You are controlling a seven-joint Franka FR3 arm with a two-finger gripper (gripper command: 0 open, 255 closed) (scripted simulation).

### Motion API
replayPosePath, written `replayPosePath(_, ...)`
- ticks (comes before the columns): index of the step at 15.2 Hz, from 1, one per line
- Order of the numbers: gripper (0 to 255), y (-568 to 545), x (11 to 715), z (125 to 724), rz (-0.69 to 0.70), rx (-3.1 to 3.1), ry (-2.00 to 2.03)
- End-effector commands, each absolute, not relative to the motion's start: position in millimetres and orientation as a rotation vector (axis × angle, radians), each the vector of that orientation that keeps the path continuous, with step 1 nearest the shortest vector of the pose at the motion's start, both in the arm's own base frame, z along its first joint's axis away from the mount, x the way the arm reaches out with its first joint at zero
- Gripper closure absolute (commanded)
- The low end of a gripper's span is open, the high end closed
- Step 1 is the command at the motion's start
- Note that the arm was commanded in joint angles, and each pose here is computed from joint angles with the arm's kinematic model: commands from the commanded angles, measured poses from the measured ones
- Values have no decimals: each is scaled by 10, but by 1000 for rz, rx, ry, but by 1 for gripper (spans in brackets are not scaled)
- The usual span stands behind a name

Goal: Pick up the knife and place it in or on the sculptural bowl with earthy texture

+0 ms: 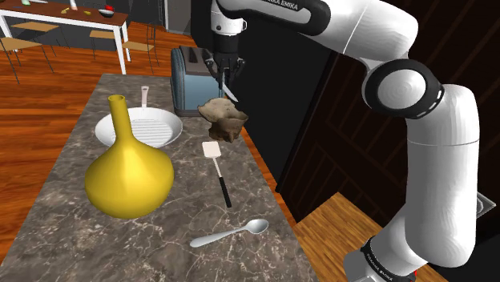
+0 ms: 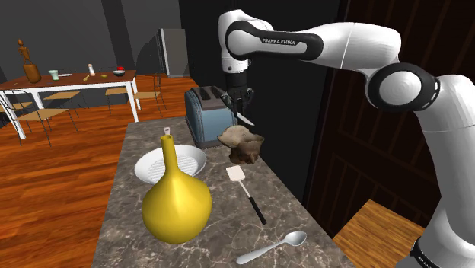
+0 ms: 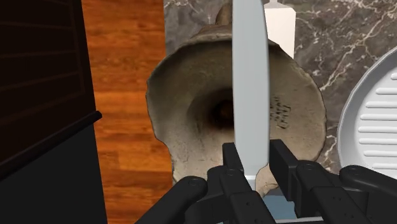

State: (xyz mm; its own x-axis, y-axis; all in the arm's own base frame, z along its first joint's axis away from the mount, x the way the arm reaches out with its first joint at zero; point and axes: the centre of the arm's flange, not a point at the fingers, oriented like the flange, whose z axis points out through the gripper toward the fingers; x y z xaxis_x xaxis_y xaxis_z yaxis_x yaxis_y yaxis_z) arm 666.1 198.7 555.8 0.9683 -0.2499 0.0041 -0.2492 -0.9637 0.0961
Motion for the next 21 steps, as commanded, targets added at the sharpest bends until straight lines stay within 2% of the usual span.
replayPosePath(1,255,1981,6668,5445,-12,3022,-383)
replayPosePath(11,255,1981,6668,4915,-12,3022,-383)
replayPosePath(18,255,1981,6668,4915,-12,3022,-383)
replayPosePath(19,0,1981,6668,4915,-12,3022,-383)
replayPosePath(21,0,1981,6668,4915,-12,3022,-383)
